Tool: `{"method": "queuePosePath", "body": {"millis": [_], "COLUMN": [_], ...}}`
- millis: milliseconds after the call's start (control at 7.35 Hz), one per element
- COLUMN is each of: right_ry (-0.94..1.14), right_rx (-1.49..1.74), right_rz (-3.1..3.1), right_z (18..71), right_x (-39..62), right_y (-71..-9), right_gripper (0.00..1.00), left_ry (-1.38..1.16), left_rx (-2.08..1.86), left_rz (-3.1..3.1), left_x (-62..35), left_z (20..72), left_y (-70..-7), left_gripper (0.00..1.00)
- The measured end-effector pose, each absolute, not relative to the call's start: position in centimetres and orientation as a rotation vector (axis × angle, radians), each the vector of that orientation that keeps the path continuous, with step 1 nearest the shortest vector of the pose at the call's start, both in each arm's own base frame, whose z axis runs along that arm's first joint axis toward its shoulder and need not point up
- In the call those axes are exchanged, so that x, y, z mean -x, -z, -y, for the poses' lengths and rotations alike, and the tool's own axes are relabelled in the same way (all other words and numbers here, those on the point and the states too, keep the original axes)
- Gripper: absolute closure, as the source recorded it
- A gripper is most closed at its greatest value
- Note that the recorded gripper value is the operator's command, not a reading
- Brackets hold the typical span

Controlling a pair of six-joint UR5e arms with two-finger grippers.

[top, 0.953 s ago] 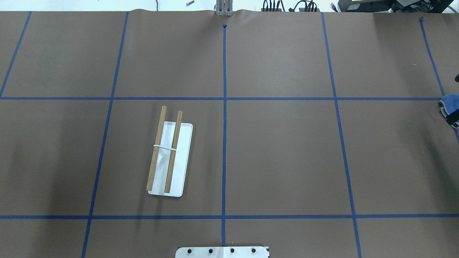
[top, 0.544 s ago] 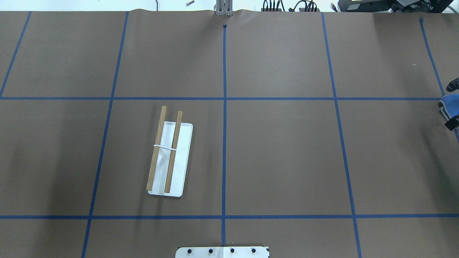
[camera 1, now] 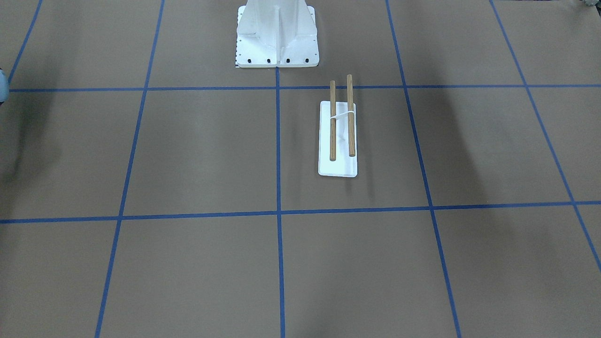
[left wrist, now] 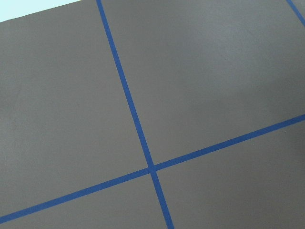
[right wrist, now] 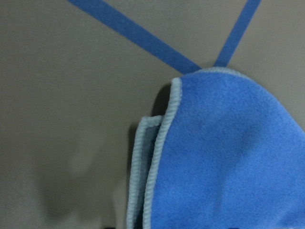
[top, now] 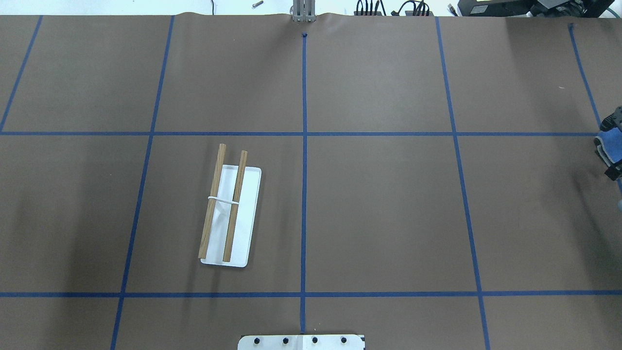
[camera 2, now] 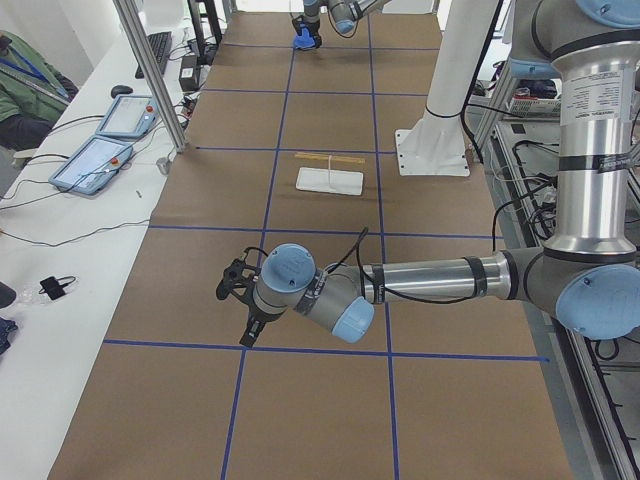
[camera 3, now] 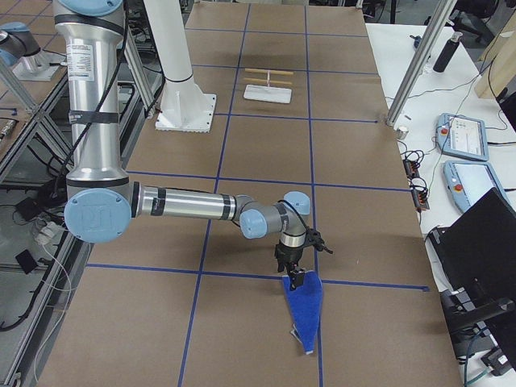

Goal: Hang towel on rack

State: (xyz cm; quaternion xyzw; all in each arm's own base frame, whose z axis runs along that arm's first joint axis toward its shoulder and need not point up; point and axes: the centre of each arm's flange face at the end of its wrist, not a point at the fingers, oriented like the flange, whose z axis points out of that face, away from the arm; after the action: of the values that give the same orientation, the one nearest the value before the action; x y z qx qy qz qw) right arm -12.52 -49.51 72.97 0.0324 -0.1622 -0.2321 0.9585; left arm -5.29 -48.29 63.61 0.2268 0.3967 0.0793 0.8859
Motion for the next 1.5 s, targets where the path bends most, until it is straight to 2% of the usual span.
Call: {"method": "queuePosePath", "body": {"millis": [272,1089,1497], "right_ry": [0.476,0.471,0.400], "right_rx": [-0.064,-0.075,-0.123], "right_rz": [0.327,0.335,0.409], "right_z": [49.5,49.9,51.3], "right_x": [12.8,12.5,8.8], "right_y": [-73.0,-72.5,-69.1], "right_gripper": [1.00,1.00,1.00], "left_ry": [-0.168,-0.177,-0.178], "left_rx": [-0.470,-0.467,-0.467], "left_rz": [-0.826,-0.828,-0.829], "left_x": [5.1,4.6,4.6], "left_z": [48.3,48.4,48.4], "left_y": [-63.6,-63.6,-63.5], "left_gripper": [0.02,0.02,0.02]}}
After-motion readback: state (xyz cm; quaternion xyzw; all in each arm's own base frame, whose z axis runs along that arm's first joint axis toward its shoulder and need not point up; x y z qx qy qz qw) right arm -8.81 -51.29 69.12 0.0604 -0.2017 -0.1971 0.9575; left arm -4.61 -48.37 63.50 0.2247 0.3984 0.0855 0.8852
